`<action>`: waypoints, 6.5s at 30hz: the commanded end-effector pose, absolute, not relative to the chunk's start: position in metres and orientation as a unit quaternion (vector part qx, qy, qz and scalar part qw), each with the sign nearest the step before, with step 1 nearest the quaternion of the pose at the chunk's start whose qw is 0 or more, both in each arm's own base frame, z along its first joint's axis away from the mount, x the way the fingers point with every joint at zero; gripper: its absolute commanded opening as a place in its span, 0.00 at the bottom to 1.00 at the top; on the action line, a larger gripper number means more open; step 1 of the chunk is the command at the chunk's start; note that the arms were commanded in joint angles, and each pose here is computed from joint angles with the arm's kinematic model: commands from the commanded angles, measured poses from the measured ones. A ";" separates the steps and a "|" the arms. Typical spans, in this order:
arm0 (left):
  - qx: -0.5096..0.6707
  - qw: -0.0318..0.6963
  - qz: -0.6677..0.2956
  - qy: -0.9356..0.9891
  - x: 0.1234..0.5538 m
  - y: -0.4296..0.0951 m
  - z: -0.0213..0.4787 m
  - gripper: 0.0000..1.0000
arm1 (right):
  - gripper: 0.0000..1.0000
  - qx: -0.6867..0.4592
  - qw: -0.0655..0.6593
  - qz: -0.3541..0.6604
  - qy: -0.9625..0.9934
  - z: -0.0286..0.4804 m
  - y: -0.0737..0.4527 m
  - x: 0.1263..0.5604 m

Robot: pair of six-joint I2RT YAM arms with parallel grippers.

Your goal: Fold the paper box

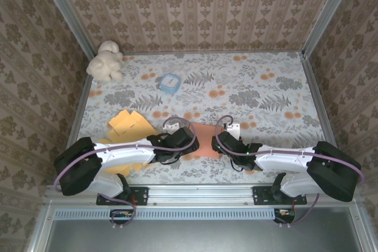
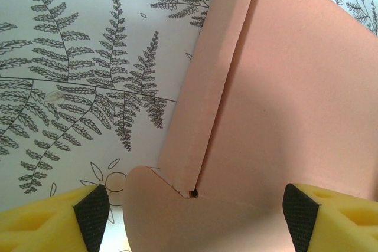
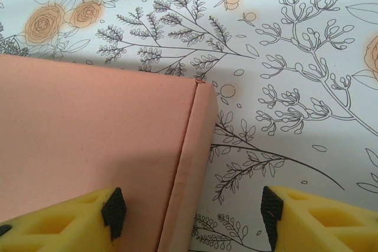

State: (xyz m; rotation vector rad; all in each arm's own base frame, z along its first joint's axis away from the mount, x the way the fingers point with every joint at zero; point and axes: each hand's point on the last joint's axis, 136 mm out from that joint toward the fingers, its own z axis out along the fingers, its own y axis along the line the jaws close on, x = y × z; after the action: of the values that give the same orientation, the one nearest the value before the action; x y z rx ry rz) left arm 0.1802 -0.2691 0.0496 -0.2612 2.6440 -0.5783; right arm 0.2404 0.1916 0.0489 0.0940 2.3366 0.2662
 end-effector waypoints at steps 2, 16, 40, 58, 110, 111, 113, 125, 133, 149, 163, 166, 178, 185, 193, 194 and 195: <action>-0.107 0.232 -0.211 0.944 0.189 -0.273 0.066 0.80 | 0.66 0.029 0.361 0.068 0.930 0.032 0.179 0.230; -0.136 0.217 -0.196 0.947 0.205 -0.278 0.058 1.00 | 0.66 0.021 0.357 0.069 0.931 0.026 0.183 0.229; -0.153 0.178 -0.244 0.941 0.189 -0.304 0.061 0.92 | 0.66 0.021 0.355 0.070 0.932 0.020 0.187 0.229; -0.164 0.205 -0.212 0.941 0.194 -0.278 0.051 0.87 | 0.66 0.014 0.357 0.074 0.931 0.027 0.189 0.225; -0.169 0.207 -0.208 0.941 0.194 -0.273 0.046 0.79 | 0.55 -0.023 0.370 0.119 0.921 0.053 0.210 0.242; -0.169 0.208 -0.207 0.941 0.195 -0.273 0.047 0.79 | 0.55 -0.028 0.369 0.116 0.922 0.053 0.210 0.243; -0.171 0.208 -0.206 0.941 0.195 -0.272 0.046 0.79 | 0.55 -0.034 0.367 0.108 0.923 0.053 0.210 0.247; -0.178 0.213 -0.196 0.941 0.197 -0.265 0.044 0.78 | 0.55 -0.020 0.377 0.117 0.919 0.077 0.205 0.244; -0.182 0.211 -0.197 0.940 0.197 -0.265 0.043 0.78 | 0.51 -0.007 0.376 0.141 0.916 0.080 0.195 0.209; -0.182 0.211 -0.201 0.939 0.197 -0.267 0.045 0.77 | 0.48 -0.003 0.347 0.230 0.909 0.060 0.227 0.182; -0.183 0.210 -0.199 0.940 0.195 -0.264 0.042 0.77 | 0.36 -0.027 0.346 0.222 0.911 0.057 0.256 0.180; -0.182 0.212 -0.200 0.939 0.196 -0.264 0.044 0.77 | 0.35 -0.034 0.345 0.226 0.910 0.059 0.260 0.178; -0.183 0.212 -0.200 0.939 0.196 -0.264 0.043 0.77 | 0.33 -0.046 0.341 0.278 0.897 0.073 0.278 0.170; -0.182 0.212 -0.200 0.939 0.196 -0.264 0.043 0.77 | 0.34 -0.041 0.341 0.306 0.888 0.082 0.281 0.168; -0.182 0.210 -0.201 0.940 0.195 -0.265 0.043 0.77 | 0.34 -0.033 0.343 0.324 0.881 0.089 0.281 0.167; -0.182 0.210 -0.201 0.939 0.195 -0.265 0.043 0.77 | 0.34 -0.033 0.342 0.329 0.880 0.090 0.282 0.166; -0.182 0.210 -0.201 0.939 0.195 -0.265 0.043 0.77 | 0.34 -0.032 0.341 0.332 0.879 0.091 0.283 0.166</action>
State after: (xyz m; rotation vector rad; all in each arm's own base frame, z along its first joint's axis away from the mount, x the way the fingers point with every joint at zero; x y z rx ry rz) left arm 0.2008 -0.2643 0.0454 -0.4761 2.5877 -0.5292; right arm 0.1705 0.2530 0.0598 -0.0966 2.3632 0.6348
